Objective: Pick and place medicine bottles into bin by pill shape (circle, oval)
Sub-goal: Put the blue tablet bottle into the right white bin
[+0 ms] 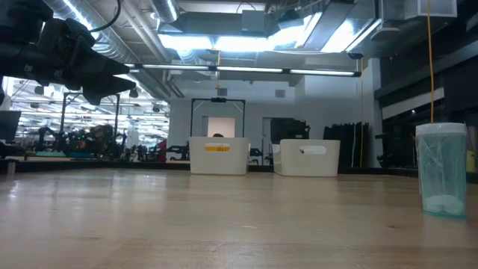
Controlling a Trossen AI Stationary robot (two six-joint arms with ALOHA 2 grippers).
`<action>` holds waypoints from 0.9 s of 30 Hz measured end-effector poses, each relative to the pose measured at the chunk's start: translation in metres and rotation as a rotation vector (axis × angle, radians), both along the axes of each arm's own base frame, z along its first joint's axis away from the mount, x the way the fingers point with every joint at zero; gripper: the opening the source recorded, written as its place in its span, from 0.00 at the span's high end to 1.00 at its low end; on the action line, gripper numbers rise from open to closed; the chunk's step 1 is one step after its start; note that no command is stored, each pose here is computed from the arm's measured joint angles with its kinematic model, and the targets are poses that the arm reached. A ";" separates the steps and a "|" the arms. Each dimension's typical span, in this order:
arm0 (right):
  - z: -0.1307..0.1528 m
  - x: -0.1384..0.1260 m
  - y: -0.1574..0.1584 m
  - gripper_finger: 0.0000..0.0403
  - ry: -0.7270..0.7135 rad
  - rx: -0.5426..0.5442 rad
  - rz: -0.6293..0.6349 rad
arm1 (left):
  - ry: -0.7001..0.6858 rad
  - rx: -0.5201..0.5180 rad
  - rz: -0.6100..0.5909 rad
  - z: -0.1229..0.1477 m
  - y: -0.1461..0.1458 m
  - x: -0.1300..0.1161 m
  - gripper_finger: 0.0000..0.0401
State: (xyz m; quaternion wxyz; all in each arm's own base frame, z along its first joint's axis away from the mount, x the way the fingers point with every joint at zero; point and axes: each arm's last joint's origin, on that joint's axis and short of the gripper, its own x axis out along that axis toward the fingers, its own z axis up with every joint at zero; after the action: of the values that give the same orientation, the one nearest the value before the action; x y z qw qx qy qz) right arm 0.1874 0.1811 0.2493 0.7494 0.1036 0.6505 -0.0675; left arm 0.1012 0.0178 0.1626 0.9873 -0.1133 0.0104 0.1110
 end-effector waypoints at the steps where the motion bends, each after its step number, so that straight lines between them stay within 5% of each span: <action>1: 0.000 0.000 0.000 0.23 0.000 -0.005 0.022 | 0.000 0.000 0.000 0.000 0.000 0.000 0.41; 27: -0.039 0.011 0.074 0.23 0.059 -0.019 0.189 | 0.000 0.000 0.000 0.000 0.000 0.000 0.41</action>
State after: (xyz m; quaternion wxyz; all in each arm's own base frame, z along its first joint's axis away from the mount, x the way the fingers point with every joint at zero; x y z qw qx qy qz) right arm 0.1979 0.2551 0.2101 0.7339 0.0327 0.6785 -0.0054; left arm 0.1012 0.0178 0.1625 0.9873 -0.1132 0.0105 0.1110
